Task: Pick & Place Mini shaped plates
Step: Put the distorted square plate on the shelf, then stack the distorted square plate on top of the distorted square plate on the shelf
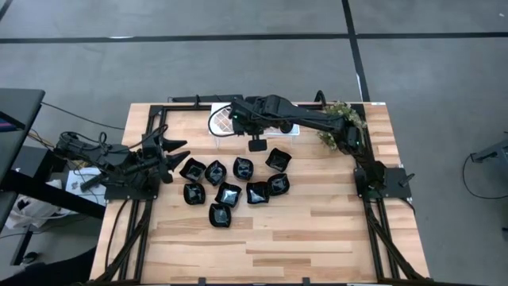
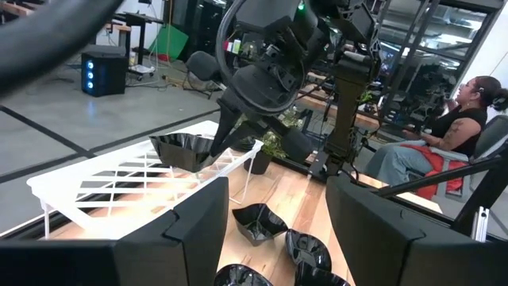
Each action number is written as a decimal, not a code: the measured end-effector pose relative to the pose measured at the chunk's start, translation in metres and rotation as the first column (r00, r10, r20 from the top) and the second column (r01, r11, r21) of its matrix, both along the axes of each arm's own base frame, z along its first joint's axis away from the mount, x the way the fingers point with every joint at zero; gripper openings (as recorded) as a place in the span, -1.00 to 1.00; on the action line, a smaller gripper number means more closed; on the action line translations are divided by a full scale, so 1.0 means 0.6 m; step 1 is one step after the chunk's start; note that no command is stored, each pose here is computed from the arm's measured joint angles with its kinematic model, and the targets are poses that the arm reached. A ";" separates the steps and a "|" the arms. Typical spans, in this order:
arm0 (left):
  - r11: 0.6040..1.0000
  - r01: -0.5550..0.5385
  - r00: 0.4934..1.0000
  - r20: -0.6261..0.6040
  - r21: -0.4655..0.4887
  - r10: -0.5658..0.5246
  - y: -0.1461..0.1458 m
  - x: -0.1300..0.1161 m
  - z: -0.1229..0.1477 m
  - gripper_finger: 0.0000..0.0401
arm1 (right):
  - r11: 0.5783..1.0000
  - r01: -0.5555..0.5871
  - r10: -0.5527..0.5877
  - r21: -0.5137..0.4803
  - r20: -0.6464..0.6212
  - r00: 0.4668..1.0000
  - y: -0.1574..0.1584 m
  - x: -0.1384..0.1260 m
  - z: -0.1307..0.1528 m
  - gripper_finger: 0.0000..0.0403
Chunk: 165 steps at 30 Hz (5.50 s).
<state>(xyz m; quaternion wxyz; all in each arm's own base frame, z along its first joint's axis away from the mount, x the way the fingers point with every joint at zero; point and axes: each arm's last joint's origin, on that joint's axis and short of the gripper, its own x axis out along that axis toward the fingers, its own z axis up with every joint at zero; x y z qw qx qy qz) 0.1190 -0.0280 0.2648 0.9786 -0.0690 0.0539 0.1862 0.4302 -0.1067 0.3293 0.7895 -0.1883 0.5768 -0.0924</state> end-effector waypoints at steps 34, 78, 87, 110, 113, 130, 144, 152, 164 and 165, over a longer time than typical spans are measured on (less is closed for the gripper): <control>1.000 0.000 1.000 0.006 -0.003 0.000 0.000 0.000 0.001 0.07 | 1.000 0.011 -0.011 -0.018 -0.037 0.999 0.004 0.004 -0.027 -0.90; 1.000 -0.001 1.000 0.007 -0.002 0.001 0.000 0.000 0.001 0.07 | 0.999 -0.032 0.032 0.002 -0.063 0.997 0.117 -0.065 0.073 -0.54; 1.000 0.000 1.000 -0.002 0.001 0.000 -0.001 0.003 0.000 0.07 | 0.982 0.016 -0.029 0.191 0.064 0.998 0.154 -0.115 0.131 -0.54; 1.000 -0.001 1.000 0.008 -0.003 0.001 -0.001 0.003 0.001 0.07 | 0.926 -0.028 0.024 0.377 0.014 1.000 0.216 -0.123 0.111 -0.54; 1.000 0.000 1.000 0.011 -0.005 0.000 -0.001 0.003 0.002 0.07 | 0.910 0.030 0.010 0.414 -0.096 0.995 0.224 -0.117 0.067 -0.54; 1.000 0.000 1.000 0.023 -0.010 0.000 -0.001 0.004 0.004 0.07 | 0.921 0.173 -0.038 0.350 -0.360 0.932 0.279 -0.180 -0.158 -0.55; 1.000 0.000 0.999 0.036 -0.015 0.000 -0.002 0.004 0.006 0.07 | 0.891 0.168 -0.183 0.421 -0.004 0.983 0.238 -0.236 -0.064 -0.65; 1.000 0.000 0.999 0.038 -0.016 0.001 -0.002 0.004 0.006 0.07 | 0.881 0.181 -0.207 0.437 0.013 0.978 0.229 -0.234 -0.077 -0.65; 1.000 0.000 0.999 0.039 -0.017 0.000 -0.002 0.004 0.006 0.07 | 0.866 0.146 -0.166 0.479 0.000 0.986 0.242 -0.254 -0.168 -0.65; 1.000 0.000 0.999 0.039 -0.017 0.001 -0.002 0.004 0.006 0.07 | 0.869 0.130 -0.153 0.477 0.010 0.988 0.242 -0.253 -0.168 -0.65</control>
